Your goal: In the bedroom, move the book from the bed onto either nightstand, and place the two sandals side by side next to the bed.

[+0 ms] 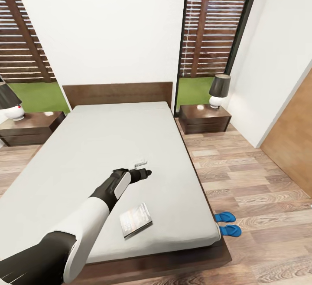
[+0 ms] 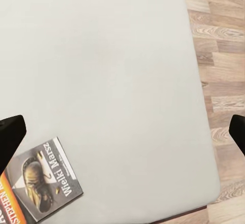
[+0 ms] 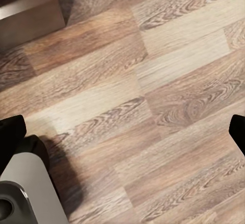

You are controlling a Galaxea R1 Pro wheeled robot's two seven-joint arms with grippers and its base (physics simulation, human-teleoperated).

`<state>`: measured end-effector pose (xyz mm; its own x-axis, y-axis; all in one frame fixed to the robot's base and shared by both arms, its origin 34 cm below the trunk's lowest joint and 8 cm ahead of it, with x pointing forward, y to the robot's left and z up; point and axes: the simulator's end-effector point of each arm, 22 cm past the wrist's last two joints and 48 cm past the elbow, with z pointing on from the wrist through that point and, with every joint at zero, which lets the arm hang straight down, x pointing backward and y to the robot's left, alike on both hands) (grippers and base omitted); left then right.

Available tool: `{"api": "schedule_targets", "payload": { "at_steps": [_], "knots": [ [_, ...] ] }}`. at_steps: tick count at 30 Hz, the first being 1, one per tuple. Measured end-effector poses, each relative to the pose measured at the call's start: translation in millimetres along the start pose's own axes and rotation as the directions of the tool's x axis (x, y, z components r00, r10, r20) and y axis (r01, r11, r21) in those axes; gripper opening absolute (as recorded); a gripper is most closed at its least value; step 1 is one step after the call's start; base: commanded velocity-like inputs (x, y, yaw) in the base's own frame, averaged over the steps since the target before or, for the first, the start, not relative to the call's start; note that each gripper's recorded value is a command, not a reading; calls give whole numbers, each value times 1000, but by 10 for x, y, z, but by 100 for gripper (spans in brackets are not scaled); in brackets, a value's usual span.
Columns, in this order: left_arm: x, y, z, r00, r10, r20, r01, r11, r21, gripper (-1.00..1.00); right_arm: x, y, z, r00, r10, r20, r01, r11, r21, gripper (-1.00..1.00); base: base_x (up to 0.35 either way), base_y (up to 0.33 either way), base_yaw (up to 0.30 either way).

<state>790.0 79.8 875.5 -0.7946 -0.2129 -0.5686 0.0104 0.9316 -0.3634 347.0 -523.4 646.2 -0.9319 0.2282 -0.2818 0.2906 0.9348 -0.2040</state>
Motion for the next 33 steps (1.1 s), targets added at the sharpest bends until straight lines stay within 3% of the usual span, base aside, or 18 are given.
{"api": "schedule_targets", "payload": {
  "at_steps": [33],
  "knots": [
    [70, 108, 281, 1000, -1, 4, 1, 1000, 0, 100, -26, 95, 298, 1000, 0, 2, 0, 1000, -1, 100, 0, 0, 0]
  ]
}}
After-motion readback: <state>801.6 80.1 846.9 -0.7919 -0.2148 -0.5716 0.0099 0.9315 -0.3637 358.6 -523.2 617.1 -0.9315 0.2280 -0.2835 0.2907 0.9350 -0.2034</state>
